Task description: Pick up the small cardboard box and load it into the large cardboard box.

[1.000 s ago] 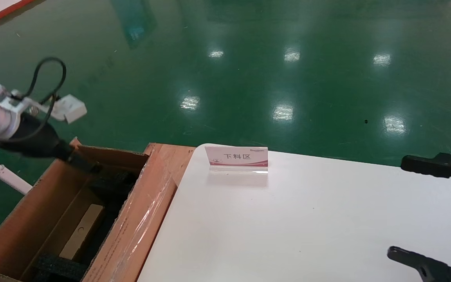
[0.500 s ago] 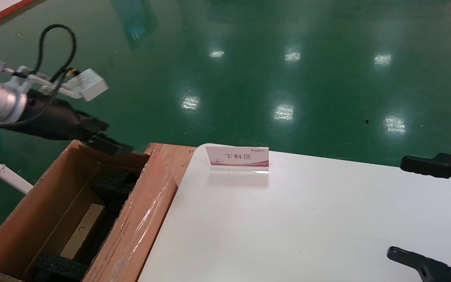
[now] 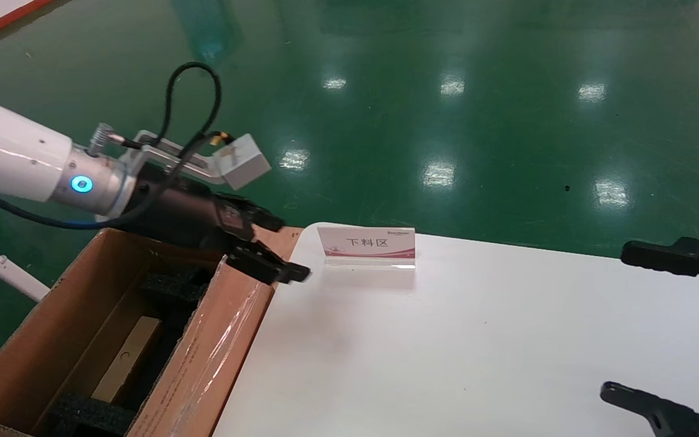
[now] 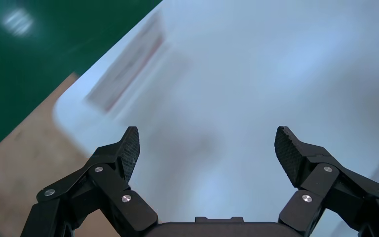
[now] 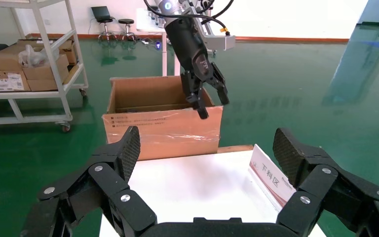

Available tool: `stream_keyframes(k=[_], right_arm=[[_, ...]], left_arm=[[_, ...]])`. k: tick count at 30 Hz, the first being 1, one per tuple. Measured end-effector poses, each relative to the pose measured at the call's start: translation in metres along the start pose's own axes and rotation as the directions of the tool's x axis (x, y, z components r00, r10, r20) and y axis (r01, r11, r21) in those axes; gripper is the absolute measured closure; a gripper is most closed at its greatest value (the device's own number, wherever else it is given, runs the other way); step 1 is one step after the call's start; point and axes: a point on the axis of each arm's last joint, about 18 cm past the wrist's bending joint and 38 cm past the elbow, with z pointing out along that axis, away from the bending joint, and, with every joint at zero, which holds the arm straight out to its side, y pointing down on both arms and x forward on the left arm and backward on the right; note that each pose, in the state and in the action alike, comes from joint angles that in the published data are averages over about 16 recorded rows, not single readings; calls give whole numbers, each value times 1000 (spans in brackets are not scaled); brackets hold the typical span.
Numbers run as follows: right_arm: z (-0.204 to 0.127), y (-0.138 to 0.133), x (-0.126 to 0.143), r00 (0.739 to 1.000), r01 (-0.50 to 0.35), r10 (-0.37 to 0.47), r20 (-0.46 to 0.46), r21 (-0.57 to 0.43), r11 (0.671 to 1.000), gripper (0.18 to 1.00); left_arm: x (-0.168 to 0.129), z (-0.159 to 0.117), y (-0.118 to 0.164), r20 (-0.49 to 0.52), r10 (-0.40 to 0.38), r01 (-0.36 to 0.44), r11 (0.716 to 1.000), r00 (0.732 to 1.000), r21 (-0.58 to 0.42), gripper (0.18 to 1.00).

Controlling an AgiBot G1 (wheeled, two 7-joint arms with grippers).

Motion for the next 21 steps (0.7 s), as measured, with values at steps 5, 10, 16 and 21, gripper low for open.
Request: stream_keyframes(k=[5,10,16,21], right_arm=[[0,0,0,1000,0,0,0,0,1000,178],[0,0,0,1000,0,0,0,0,1000,178],[0,0,0,1000,0,0,0,0,1000,178],[0,0,0,1000,0,0,0,0,1000,178]], left_arm=[[20,13,-10,-99,63,-55,996,993,75,184],[39,22,-18,-182,127,-98,982,975,162,184],[60,26,-24,-256,207,-132,951,944,280,184],[74,26,-26,-294,273,-149,912,916,383,184]])
